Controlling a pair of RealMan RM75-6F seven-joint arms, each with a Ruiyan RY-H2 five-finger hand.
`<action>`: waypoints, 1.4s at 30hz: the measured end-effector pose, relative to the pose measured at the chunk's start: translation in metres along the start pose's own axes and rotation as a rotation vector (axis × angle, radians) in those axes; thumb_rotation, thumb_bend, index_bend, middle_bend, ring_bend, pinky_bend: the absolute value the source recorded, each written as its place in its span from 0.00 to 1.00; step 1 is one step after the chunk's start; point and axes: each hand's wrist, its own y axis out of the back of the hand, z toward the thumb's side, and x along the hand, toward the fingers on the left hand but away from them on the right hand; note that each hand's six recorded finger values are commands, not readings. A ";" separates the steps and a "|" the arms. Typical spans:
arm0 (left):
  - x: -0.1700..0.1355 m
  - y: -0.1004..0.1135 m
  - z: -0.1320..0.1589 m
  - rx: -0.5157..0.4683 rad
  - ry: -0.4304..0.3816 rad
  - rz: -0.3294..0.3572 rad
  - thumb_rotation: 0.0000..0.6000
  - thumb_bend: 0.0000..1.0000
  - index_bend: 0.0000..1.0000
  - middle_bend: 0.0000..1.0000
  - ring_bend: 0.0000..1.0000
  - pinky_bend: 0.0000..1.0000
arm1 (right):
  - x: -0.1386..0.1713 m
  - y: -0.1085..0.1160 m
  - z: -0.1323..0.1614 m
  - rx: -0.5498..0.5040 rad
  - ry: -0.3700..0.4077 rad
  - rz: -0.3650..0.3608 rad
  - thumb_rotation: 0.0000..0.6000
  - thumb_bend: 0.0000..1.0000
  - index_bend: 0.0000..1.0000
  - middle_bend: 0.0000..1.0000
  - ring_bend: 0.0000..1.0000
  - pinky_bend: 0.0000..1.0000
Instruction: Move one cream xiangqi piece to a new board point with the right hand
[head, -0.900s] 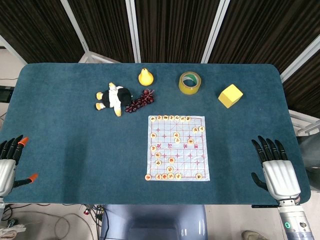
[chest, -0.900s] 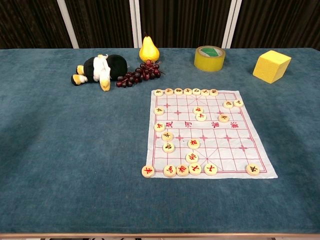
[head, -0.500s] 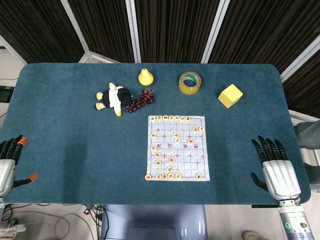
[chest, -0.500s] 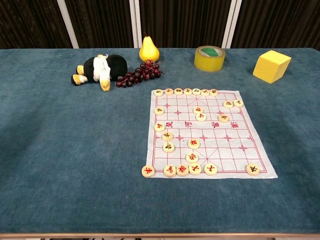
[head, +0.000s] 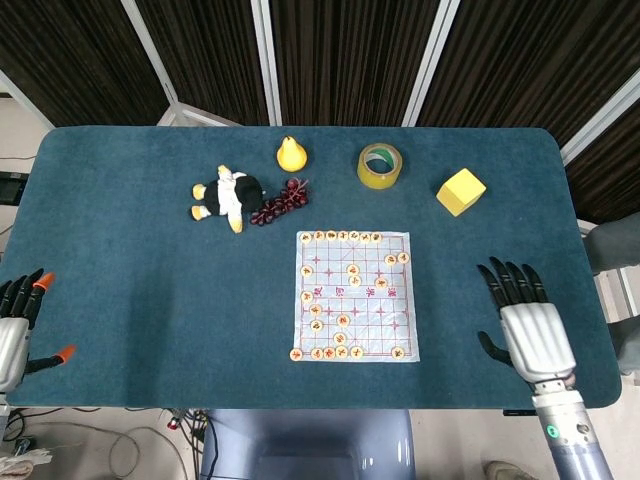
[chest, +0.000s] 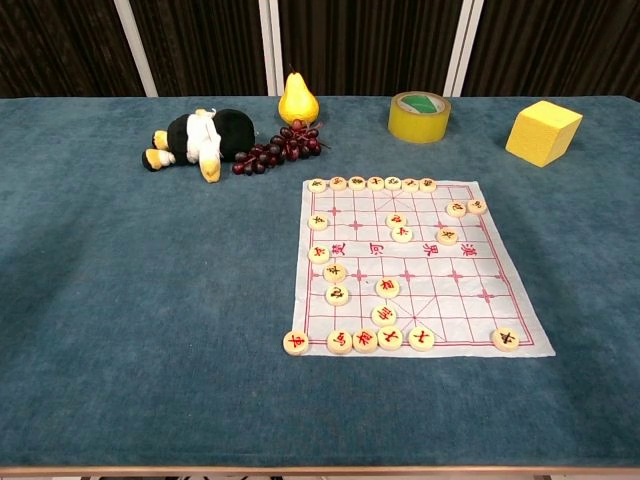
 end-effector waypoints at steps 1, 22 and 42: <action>0.000 0.000 0.000 0.000 0.002 0.001 1.00 0.00 0.00 0.00 0.00 0.03 | -0.006 0.001 0.007 0.001 0.012 0.001 1.00 0.35 0.00 0.31 0.36 0.36; 0.005 -0.010 -0.005 0.025 0.029 -0.006 1.00 0.00 0.00 0.00 0.00 0.03 | -0.113 -0.056 0.161 -0.084 0.171 0.211 1.00 0.35 0.22 1.00 1.00 0.84; 0.007 -0.015 -0.005 0.029 0.027 -0.026 1.00 0.00 0.00 0.00 0.00 0.03 | -0.140 -0.139 0.206 -0.037 0.145 0.346 1.00 0.35 0.33 1.00 1.00 0.84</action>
